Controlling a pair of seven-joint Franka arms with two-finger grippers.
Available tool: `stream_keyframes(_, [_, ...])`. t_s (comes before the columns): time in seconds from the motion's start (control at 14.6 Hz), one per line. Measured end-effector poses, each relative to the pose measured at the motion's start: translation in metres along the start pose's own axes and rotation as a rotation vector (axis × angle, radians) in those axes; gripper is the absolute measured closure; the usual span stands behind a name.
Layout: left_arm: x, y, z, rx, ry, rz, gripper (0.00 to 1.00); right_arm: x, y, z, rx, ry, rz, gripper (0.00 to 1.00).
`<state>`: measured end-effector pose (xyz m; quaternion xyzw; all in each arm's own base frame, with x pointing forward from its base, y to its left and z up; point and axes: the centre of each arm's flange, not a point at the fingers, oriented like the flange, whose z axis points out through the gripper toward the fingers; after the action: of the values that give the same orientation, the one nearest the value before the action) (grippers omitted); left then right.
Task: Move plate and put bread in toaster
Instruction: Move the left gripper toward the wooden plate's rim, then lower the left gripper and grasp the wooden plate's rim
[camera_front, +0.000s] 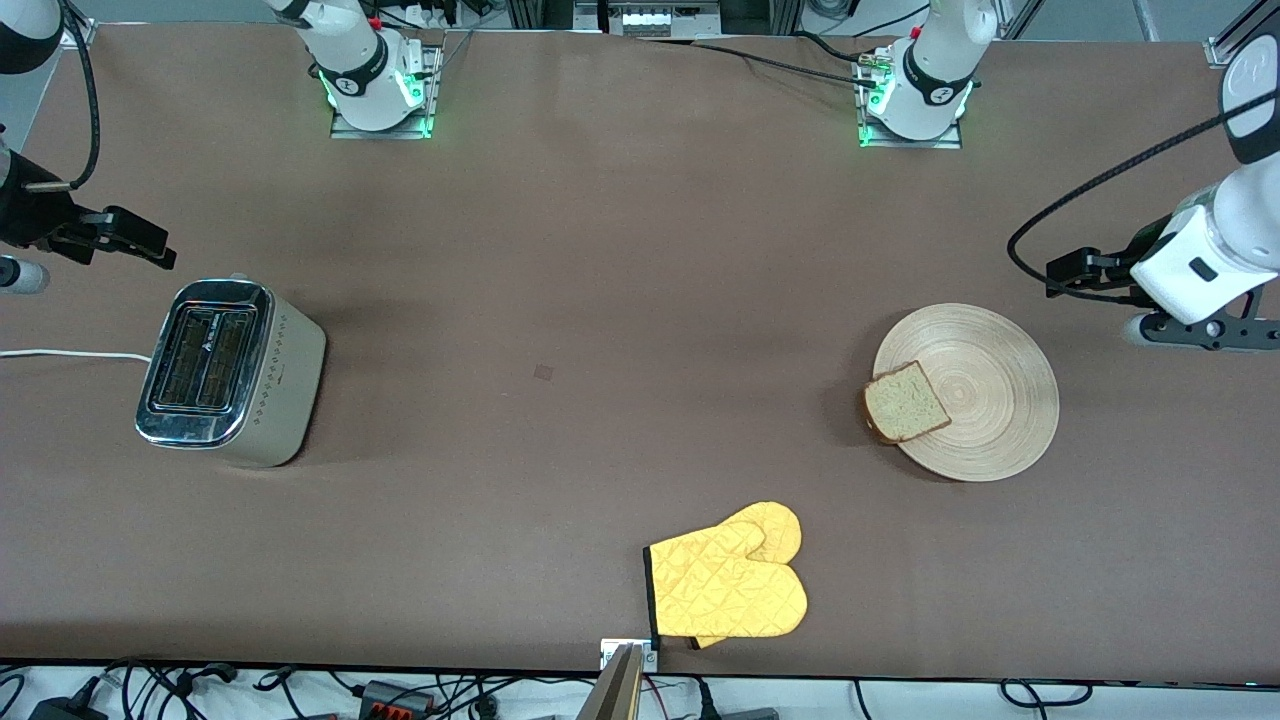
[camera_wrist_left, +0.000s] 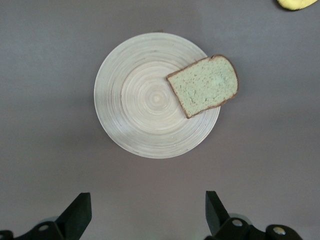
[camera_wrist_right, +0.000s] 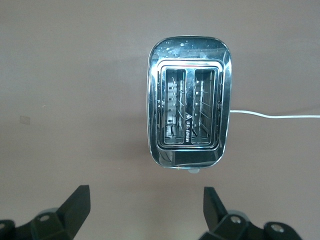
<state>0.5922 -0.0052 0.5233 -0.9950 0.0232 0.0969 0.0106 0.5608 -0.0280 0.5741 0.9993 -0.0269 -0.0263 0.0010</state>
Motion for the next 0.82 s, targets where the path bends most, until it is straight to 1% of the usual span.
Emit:
stream_keyframes(0.21, [0.023, -0.043, 0.038, -0.029, -0.059, -0.039, 0.00, 0.000, 0.000, -0.001, 0.000, 0.001, 0.000, 0.00])
stream_keyframes(0.34, [0.039, -0.086, 0.066, -0.092, -0.089, -0.093, 0.00, 0.000, 0.000, -0.001, 0.000, 0.002, 0.000, 0.00])
stream_keyframes(0.48, [0.052, -0.127, 0.103, -0.207, -0.113, -0.159, 0.00, 0.000, 0.000, -0.001, 0.000, 0.003, 0.000, 0.00])
stream_keyframes(0.62, [0.063, -0.164, 0.141, -0.324, -0.100, -0.215, 0.00, 0.000, -0.001, -0.001, 0.000, 0.002, -0.001, 0.00])
stream_keyframes(0.82, [0.066, -0.207, 0.201, -0.494, -0.092, -0.174, 0.00, 0.000, -0.002, -0.001, 0.000, 0.001, -0.003, 0.00])
